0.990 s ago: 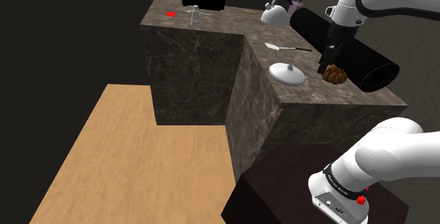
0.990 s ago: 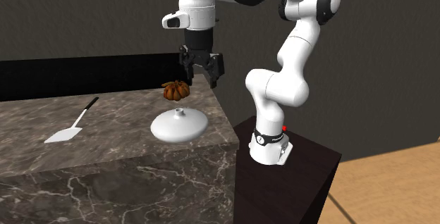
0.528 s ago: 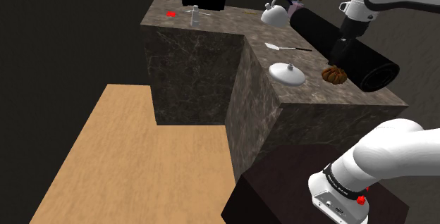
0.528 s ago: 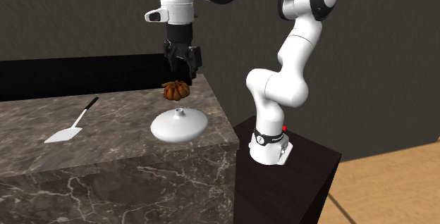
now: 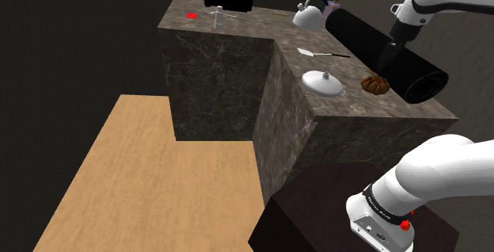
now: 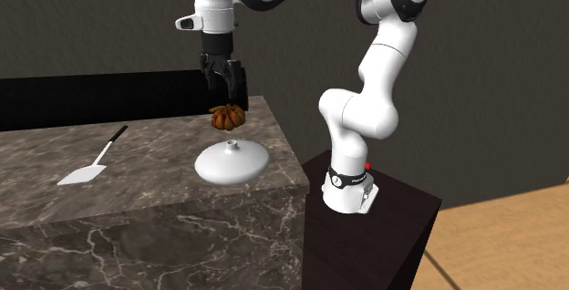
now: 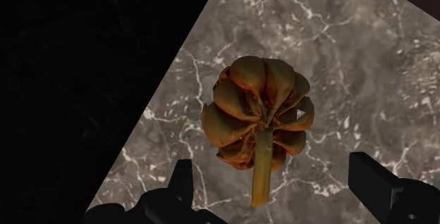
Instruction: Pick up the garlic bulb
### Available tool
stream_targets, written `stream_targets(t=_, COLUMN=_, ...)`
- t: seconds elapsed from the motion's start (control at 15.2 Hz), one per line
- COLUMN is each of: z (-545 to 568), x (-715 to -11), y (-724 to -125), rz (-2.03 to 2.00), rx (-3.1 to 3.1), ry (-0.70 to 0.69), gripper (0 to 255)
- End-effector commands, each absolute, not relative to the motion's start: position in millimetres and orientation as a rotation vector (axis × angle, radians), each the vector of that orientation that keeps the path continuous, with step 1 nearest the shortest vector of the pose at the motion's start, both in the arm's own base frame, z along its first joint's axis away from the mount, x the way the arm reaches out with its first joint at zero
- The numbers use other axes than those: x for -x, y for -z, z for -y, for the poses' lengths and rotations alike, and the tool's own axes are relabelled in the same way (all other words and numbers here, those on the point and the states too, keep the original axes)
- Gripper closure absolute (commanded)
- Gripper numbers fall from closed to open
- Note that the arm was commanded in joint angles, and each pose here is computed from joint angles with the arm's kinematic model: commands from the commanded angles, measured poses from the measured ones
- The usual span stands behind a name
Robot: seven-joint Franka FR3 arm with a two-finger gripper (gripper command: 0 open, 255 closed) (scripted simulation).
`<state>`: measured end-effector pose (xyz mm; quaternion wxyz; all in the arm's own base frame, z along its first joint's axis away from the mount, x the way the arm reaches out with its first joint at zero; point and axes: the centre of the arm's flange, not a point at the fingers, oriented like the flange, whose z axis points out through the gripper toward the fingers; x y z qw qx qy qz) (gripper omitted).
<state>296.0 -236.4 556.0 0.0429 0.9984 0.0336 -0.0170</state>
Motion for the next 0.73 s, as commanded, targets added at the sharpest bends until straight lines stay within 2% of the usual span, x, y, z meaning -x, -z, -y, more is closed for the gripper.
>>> stream_targets(t=0.0, z=237.1, x=-296.6, y=-545.5, rz=-0.102, rx=-3.053, ry=0.051, gripper=0)
stream_targets(t=0.33, z=237.1, x=-296.6, y=-526.7, rz=-0.102, rx=-3.054, ry=0.051, gripper=0)
stream_targets(t=0.4, z=237.2, x=-296.9, y=-526.6, rz=-0.102, rx=-3.054, ry=0.051, gripper=255)
stream_targets(t=0.66, z=237.3, x=-296.7, y=-526.6, rz=-0.102, rx=-3.054, ry=0.051, gripper=255)
